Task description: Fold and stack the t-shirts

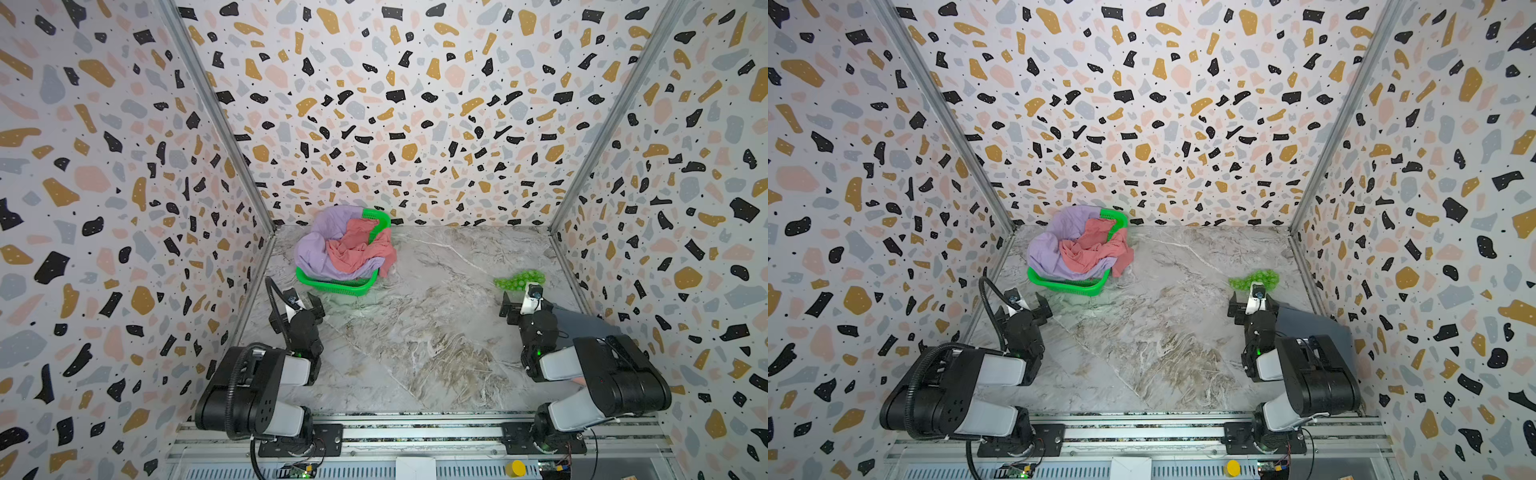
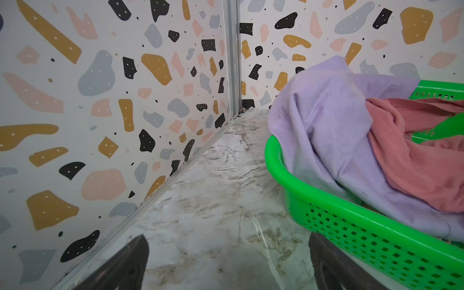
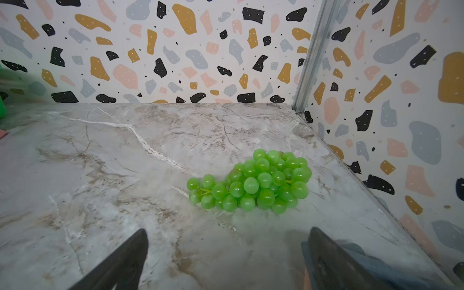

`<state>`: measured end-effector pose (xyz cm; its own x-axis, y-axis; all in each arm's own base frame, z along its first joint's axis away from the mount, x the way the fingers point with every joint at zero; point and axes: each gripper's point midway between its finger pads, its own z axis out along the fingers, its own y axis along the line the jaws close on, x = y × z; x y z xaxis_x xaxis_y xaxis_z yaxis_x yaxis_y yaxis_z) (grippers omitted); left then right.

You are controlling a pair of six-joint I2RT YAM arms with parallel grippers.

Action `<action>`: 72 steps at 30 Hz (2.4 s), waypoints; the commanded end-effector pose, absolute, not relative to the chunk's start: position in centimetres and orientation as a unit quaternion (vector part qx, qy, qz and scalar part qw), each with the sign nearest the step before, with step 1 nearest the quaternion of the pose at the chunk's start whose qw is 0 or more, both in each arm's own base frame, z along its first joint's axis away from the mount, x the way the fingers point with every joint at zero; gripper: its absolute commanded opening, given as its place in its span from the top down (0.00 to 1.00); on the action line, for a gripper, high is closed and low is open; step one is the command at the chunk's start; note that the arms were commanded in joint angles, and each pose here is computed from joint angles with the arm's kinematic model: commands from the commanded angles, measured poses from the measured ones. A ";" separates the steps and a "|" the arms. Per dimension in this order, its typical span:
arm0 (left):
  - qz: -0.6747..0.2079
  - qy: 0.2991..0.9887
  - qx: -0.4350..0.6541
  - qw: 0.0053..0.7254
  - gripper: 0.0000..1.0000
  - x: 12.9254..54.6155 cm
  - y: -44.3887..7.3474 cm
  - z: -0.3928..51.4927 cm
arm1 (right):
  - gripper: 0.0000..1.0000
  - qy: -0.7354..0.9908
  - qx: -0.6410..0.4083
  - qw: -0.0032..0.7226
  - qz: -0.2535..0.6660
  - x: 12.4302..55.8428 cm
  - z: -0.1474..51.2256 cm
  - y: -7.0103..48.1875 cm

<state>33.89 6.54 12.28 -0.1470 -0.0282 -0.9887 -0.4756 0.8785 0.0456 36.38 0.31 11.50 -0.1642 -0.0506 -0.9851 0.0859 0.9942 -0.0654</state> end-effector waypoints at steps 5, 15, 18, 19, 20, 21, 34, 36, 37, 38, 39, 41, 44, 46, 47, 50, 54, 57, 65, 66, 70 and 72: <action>0.175 0.718 -0.175 0.650 0.01 33.9 6.5 13.6 | 0.01 0.749 0.012 0.660 -0.056 36.4 12.6 0.4; 0.174 0.718 -0.175 0.651 0.00 33.9 6.5 13.7 | 0.01 0.749 0.012 0.660 -0.056 36.4 12.6 0.3; 0.174 0.719 -0.175 0.650 0.00 33.9 6.5 13.6 | 0.01 0.749 0.012 0.660 -0.056 36.4 12.6 0.3; 0.174 0.718 -0.175 0.651 0.00 33.9 6.5 13.6 | 0.01 0.749 0.012 0.660 -0.056 36.5 12.6 0.4; 0.174 0.719 -0.174 0.650 0.00 33.9 6.5 13.6 | 0.01 0.749 0.012 0.660 -0.056 36.5 12.6 0.3; 0.175 0.719 -0.174 0.650 0.00 33.9 6.5 13.6 | 0.01 0.749 0.012 0.660 -0.056 36.4 12.6 0.3; 0.173 0.711 -0.178 0.658 0.00 33.8 6.5 14.1 | 0.01 0.743 0.014 0.666 -0.067 36.3 13.4 0.4; 0.170 0.709 -0.167 0.664 0.01 34.6 6.1 16.2 | 0.01 0.753 -0.007 0.654 -0.074 37.0 14.6 1.4; 0.163 0.728 -0.153 0.648 0.01 35.4 5.6 17.2 | 0.01 0.766 -0.013 0.639 -0.072 37.6 15.4 2.0; 0.150 0.738 -0.165 0.637 0.01 35.9 5.5 18.3 | 0.01 0.771 -0.005 0.634 -0.059 38.1 16.6 2.4; 0.135 0.740 -0.189 0.632 0.00 36.1 5.5 19.8 | 0.01 0.777 0.010 0.628 -0.030 38.5 18.0 3.0; 0.092 0.746 -0.195 0.630 0.00 36.8 4.5 22.9 | 0.01 0.782 0.042 0.619 0.050 38.7 21.3 4.7; -0.012 0.752 -0.232 0.616 0.00 37.6 2.2 26.2 | 0.01 0.788 0.053 0.585 0.181 38.3 25.9 9.1; -0.105 0.759 -0.242 0.595 0.00 38.2 -0.8 27.8 | 0.01 0.788 0.047 0.557 0.258 37.7 28.8 12.7; -0.134 0.762 -0.244 0.584 0.01 38.4 -2.3 28.3 | 0.01 0.784 0.039 0.550 0.285 37.3 29.9 14.4; -0.218 0.773 -0.208 0.559 0.00 38.9 -7.6 29.8 | 0.01 0.745 0.004 0.541 0.391 35.8 32.4 19.5; -0.358 0.728 -0.118 0.573 0.00 39.9 -13.1 32.1 | 0.01 0.708 -0.084 0.531 0.458 35.4 34.6 22.9; -0.370 0.742 -0.076 0.554 0.01 42.0 -14.9 32.1 | 0.01 0.734 -0.114 0.502 0.442 37.3 33.6 24.3; -0.157 0.879 0.009 0.450 0.12 50.0 -14.6 24.2 | 0.01 0.769 -0.028 0.560 0.307 42.3 31.4 20.1; -0.150 0.891 0.029 0.428 0.15 50.6 -15.1 22.9 | 0.01 0.775 -0.030 0.563 0.287 42.7 31.1 19.6; -0.130 0.916 0.074 0.371 0.24 52.3 -16.5 19.6 | 0.01 0.794 -0.033 0.558 0.239 43.0 29.9 18.4; -0.123 0.921 0.095 0.358 0.26 52.5 -17.2 18.8 | 0.01 0.800 -0.028 0.553 0.230 43.0 29.1 18.0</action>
